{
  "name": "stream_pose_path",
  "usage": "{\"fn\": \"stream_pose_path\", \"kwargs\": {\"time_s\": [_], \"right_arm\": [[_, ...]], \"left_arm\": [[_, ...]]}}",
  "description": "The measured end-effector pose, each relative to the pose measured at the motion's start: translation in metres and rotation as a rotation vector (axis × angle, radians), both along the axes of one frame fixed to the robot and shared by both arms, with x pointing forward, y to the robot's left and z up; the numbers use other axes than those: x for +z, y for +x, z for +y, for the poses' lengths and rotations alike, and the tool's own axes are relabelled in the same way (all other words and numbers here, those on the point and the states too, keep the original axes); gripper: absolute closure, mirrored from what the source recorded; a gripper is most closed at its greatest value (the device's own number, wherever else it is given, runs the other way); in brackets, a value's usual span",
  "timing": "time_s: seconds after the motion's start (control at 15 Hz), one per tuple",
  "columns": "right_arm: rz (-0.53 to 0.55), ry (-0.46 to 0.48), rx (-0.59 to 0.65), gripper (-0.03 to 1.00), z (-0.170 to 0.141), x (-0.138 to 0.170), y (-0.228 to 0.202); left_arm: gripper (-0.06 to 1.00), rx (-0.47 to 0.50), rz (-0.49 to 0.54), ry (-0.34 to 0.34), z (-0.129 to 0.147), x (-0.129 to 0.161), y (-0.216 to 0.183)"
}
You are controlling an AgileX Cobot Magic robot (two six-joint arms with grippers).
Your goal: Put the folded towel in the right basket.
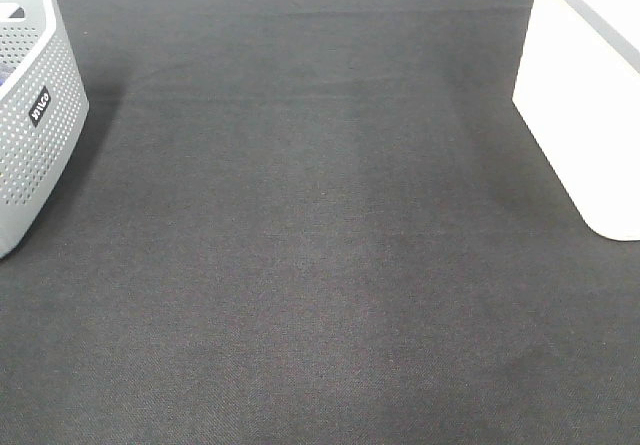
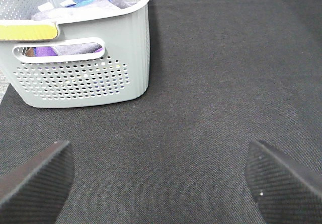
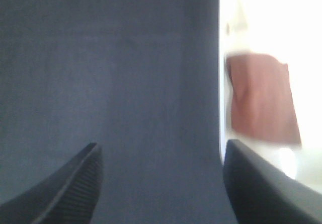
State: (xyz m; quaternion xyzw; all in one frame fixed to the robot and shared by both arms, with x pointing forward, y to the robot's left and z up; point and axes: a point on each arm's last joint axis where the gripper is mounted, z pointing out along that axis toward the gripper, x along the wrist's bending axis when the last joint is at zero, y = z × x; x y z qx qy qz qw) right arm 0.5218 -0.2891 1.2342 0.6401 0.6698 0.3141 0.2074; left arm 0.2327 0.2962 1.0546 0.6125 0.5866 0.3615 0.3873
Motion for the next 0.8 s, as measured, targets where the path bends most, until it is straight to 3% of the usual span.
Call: {"fn": "stream_pose_path", "kwargs": {"time_s": [0.13,0.53,0.8], "right_arm": [[0.023,-0.003,-0.003,0.32,0.0,-0.007,-0.019],[0.101,-0.086,-0.052,0.32,-0.006,-0.079,-0.156],[-0.015,-0.099,-0.063,0.32,-0.005,-0.13,-0.242]], "left_arm": [[0.07,0.0,0.0,0.0,0.0,0.0,0.0],[0.07,0.0,0.0,0.0,0.0,0.0,0.0],[0.07,0.0,0.0,0.0,0.0,0.0,0.0]]}}
